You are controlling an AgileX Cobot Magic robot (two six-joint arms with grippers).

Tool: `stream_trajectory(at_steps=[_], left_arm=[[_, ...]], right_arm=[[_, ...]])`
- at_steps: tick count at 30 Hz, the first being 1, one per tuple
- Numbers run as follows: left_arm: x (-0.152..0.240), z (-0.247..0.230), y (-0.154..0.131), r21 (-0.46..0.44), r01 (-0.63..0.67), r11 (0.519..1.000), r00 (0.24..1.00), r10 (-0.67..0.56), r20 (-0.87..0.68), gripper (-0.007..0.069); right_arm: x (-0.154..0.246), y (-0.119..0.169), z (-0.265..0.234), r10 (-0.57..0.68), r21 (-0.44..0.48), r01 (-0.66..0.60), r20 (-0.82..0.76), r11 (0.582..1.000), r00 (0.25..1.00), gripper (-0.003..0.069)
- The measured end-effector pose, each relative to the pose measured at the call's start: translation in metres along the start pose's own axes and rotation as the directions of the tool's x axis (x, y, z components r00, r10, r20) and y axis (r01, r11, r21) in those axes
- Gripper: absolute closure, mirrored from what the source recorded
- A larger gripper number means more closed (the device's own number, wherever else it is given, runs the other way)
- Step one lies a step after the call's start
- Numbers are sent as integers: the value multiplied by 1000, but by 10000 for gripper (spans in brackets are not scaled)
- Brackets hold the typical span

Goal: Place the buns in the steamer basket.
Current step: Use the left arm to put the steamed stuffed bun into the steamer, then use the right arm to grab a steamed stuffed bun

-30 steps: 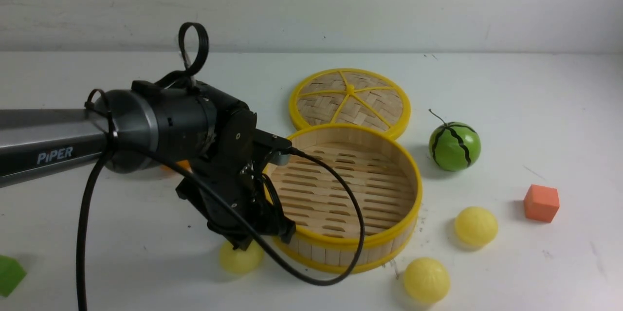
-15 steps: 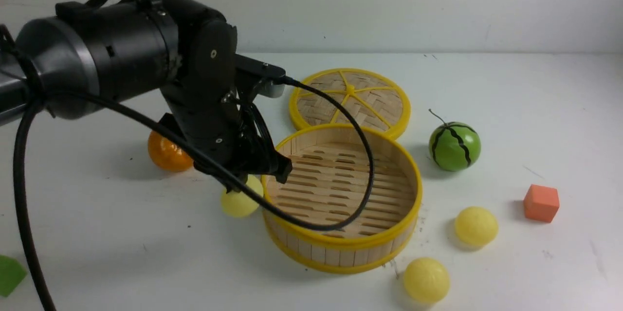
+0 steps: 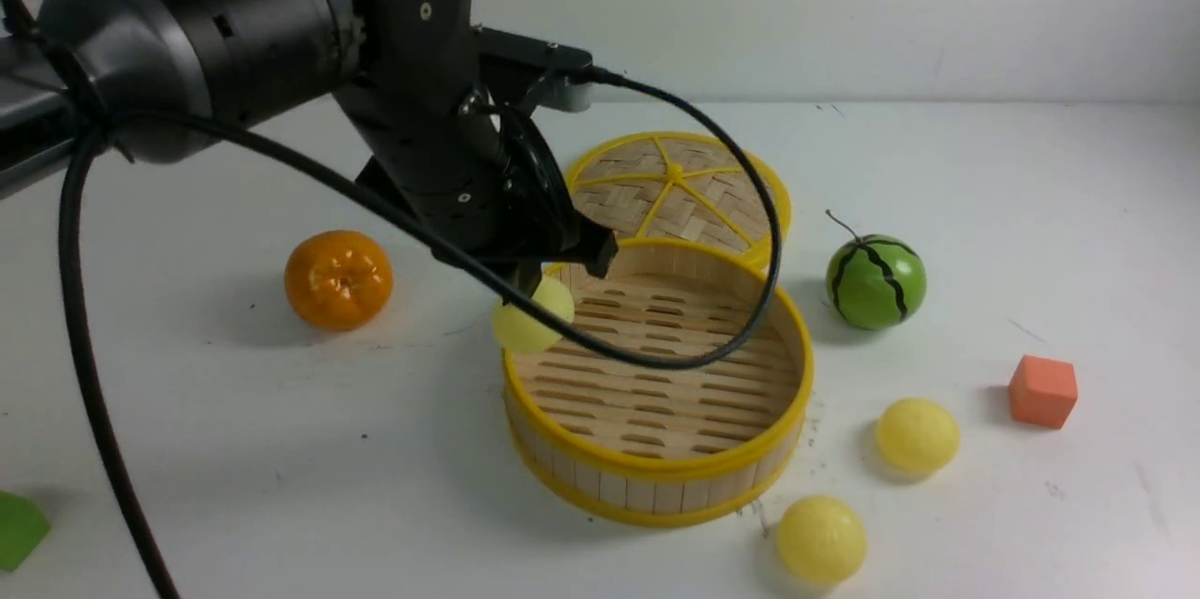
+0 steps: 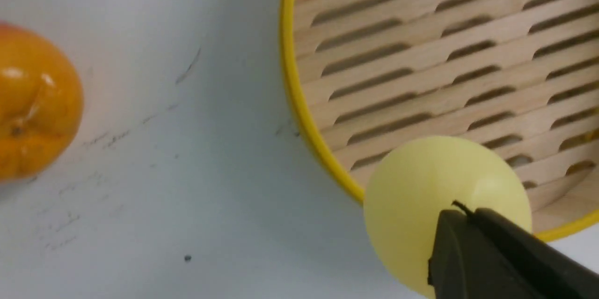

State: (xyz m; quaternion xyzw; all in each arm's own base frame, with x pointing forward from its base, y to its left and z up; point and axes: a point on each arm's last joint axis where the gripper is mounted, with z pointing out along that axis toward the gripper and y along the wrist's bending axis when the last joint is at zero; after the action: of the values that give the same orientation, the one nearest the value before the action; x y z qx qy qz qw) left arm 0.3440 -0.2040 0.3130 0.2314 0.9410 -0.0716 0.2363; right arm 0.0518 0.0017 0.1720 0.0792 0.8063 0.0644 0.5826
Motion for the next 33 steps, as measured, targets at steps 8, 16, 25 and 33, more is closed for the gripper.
stream_trajectory(at_steps=[8, 16, 25, 33], left_arm=[[-28, 82, 0, -13, -62, 998, 997, 62, -37, 638], [-37, 127, 2, -47, -53, 997, 997, 50, -60, 638], [-36, 120, 1, -39, -34, 999, 996, 31, -84, 340], [-46, 40, -1, -13, 24, 1000, 1000, -24, 10, 102]], right_arm=[[0, 0, 0, 0, 0, 0, 0, 1000, 1000, 418], [0, 0, 0, 0, 0, 0, 0, 1000, 1000, 418], [0, 0, 0, 0, 0, 0, 0, 1000, 1000, 418], [0, 0, 0, 0, 0, 0, 0, 1000, 1000, 418]])
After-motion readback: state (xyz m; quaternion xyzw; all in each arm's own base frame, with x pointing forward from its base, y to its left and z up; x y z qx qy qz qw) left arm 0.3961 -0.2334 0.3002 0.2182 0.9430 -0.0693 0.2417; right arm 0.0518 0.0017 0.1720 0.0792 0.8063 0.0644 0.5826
